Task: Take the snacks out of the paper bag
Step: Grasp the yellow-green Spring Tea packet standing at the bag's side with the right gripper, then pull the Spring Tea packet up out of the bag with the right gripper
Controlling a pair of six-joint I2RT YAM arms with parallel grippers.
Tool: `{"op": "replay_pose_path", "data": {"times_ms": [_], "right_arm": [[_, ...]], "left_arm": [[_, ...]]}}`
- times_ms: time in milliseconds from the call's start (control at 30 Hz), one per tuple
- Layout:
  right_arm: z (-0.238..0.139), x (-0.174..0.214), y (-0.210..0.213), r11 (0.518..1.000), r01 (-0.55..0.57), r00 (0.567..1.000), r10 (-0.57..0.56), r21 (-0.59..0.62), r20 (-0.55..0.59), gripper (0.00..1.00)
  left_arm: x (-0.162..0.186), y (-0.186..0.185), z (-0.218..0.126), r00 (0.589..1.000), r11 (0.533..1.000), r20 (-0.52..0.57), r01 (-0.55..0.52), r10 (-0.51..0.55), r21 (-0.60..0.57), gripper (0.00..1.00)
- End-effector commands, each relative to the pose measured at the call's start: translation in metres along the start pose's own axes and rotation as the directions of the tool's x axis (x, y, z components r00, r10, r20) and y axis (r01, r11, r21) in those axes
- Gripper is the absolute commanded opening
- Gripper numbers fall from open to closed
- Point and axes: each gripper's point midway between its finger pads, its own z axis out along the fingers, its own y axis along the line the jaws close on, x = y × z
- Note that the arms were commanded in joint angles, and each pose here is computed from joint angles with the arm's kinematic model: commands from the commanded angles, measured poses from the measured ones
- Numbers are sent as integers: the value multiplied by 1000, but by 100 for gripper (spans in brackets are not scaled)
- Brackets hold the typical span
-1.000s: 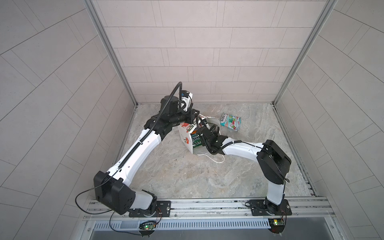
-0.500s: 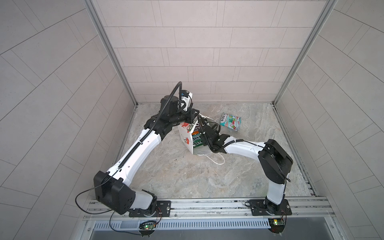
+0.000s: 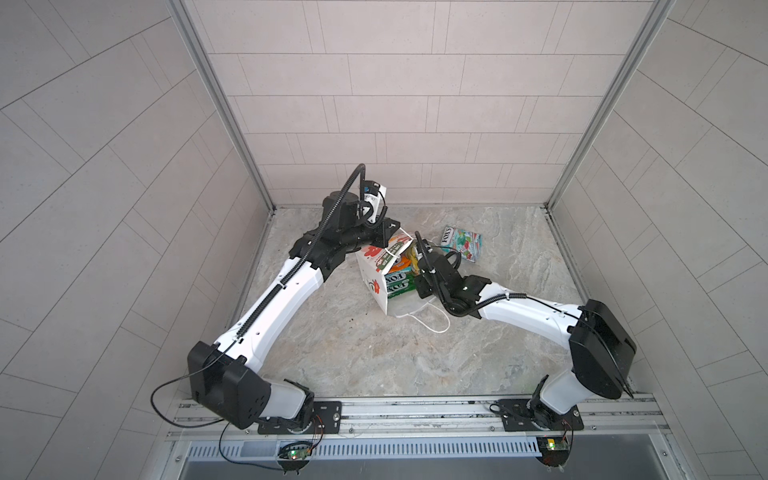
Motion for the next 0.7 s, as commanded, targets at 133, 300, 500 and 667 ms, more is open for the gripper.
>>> {"op": "replay_pose_path", "data": {"times_ms": [133,300,500,667], "right_arm": [[-46,-23,-3,998,-9,997,14,-63,78,0],[-73,-28,-2,992,12,995,0,-125,95,0],[-112,-34,-5,980,46,991,-21,-195,131,0],[-143,-36,-19,981,66,983,-32,-184,181,0]], "left_arm": [[2,5,5,1000,1000,-3,6,-6,-6,0],[2,5,5,1000,1000,-2,5,-5,-8,0],[3,6,5,1000,1000,-3,4,-4,-12,0],[2,5,5,1000,1000,-3,8,-8,-7,0]]}}
